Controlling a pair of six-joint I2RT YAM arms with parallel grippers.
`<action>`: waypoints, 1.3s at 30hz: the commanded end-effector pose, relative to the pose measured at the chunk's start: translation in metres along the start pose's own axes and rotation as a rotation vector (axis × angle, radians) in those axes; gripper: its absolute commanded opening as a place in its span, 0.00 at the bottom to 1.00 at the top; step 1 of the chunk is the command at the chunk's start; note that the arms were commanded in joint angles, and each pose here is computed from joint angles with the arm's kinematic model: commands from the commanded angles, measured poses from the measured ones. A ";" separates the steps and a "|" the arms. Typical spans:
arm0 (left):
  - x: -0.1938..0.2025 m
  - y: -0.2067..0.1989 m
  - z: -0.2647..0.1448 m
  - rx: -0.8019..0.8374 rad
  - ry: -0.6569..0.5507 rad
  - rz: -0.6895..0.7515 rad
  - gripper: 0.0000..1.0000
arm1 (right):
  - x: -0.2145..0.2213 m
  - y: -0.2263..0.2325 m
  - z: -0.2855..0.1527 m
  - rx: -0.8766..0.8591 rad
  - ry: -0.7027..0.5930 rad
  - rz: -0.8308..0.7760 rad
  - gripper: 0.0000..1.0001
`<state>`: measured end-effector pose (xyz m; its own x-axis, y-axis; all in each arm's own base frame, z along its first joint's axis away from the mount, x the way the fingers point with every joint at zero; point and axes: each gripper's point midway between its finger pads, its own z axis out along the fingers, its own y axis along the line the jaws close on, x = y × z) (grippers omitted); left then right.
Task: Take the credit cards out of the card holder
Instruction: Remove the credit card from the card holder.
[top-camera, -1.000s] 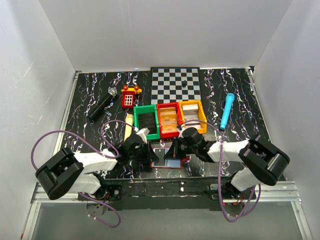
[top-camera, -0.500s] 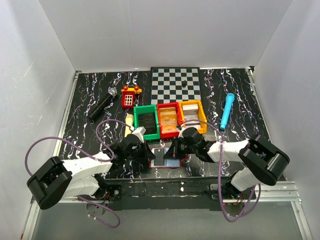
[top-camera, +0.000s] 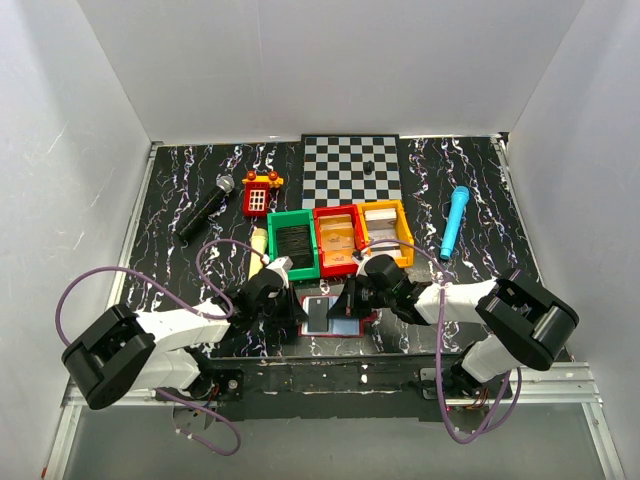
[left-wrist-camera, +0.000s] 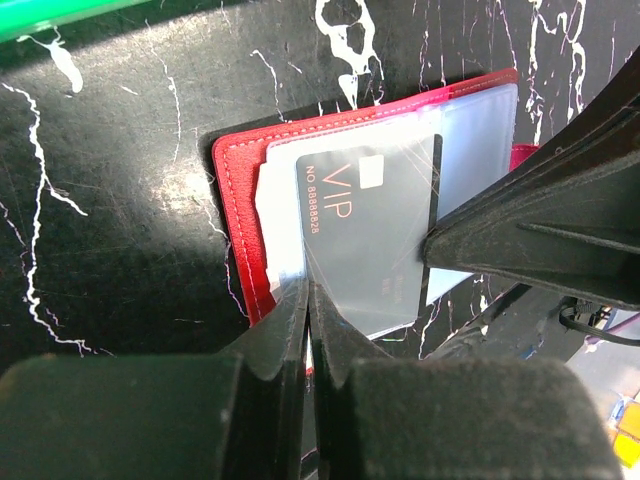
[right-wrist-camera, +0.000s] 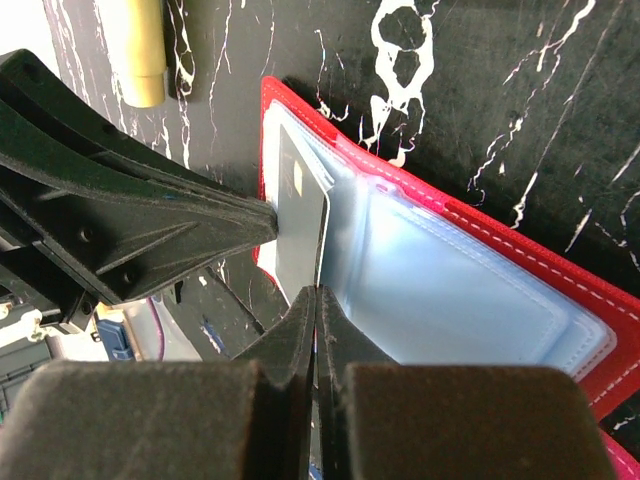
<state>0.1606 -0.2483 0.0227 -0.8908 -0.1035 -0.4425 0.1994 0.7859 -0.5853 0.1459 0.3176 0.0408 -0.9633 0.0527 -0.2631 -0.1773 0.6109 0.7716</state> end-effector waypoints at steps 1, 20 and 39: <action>-0.010 -0.007 0.003 0.012 -0.019 0.014 0.00 | -0.005 0.018 0.001 -0.062 0.003 -0.035 0.10; 0.005 -0.001 0.011 0.027 0.021 -0.007 0.00 | -0.008 0.033 0.001 -0.144 -0.010 -0.045 0.33; 0.007 -0.001 0.013 0.038 0.027 -0.007 0.00 | -0.005 0.037 0.006 -0.169 0.027 -0.037 0.35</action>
<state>0.1656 -0.2630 0.0225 -0.8921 -0.1115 -0.4378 0.2163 0.7455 -0.6305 0.1422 0.3286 0.0475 -0.9664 0.0231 -0.2558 -0.2018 0.5479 0.8118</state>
